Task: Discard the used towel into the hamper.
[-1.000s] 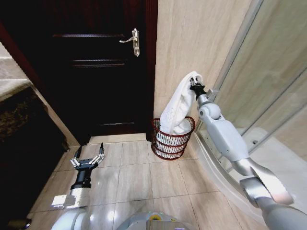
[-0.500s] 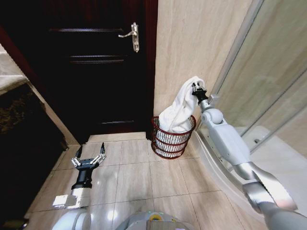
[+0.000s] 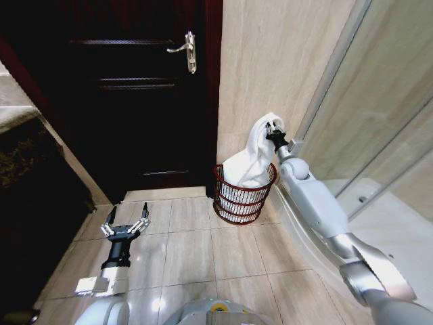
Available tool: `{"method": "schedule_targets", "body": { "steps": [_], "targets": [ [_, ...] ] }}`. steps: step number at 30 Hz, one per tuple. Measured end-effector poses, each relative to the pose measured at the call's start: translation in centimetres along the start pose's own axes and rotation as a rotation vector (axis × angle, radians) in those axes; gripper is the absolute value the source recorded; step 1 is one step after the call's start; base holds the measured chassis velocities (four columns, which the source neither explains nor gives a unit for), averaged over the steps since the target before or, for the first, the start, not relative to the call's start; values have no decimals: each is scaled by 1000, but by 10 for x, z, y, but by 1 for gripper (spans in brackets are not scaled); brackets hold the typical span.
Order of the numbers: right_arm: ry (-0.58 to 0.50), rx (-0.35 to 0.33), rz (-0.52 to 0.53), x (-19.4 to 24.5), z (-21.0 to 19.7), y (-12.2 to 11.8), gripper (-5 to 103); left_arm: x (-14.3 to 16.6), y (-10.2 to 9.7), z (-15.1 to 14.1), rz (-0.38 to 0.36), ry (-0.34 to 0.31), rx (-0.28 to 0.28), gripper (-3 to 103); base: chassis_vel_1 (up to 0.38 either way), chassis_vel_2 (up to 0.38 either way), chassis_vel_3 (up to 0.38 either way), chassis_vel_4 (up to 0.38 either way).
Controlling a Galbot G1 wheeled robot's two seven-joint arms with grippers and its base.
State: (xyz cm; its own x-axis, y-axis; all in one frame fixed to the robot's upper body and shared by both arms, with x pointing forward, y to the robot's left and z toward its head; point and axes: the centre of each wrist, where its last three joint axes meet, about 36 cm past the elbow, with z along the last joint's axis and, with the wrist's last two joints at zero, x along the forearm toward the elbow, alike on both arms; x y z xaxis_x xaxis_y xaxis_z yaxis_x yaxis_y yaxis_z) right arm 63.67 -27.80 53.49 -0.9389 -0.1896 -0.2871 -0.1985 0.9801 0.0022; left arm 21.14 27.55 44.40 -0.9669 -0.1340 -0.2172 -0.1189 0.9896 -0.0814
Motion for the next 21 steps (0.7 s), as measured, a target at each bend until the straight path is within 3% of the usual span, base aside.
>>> {"method": "schedule_targets", "body": {
  "steps": [15, 18, 21],
  "targets": [
    [56, -58, 3, 17, 4, 17, 13, -3, 1, 4, -15, 3, -2, 100, 0, 0, 0, 0],
    [186, -112, 33, 36, -10, 32, 13, -3, 2, 5, -20, 4, -1, 100, 0, 0, 0, 0],
    [245, -127, 43, 42, -16, 35, 13, -3, 1, 5, -20, 4, 0, 100, 0, 0, 0, 0]
  ]
}}
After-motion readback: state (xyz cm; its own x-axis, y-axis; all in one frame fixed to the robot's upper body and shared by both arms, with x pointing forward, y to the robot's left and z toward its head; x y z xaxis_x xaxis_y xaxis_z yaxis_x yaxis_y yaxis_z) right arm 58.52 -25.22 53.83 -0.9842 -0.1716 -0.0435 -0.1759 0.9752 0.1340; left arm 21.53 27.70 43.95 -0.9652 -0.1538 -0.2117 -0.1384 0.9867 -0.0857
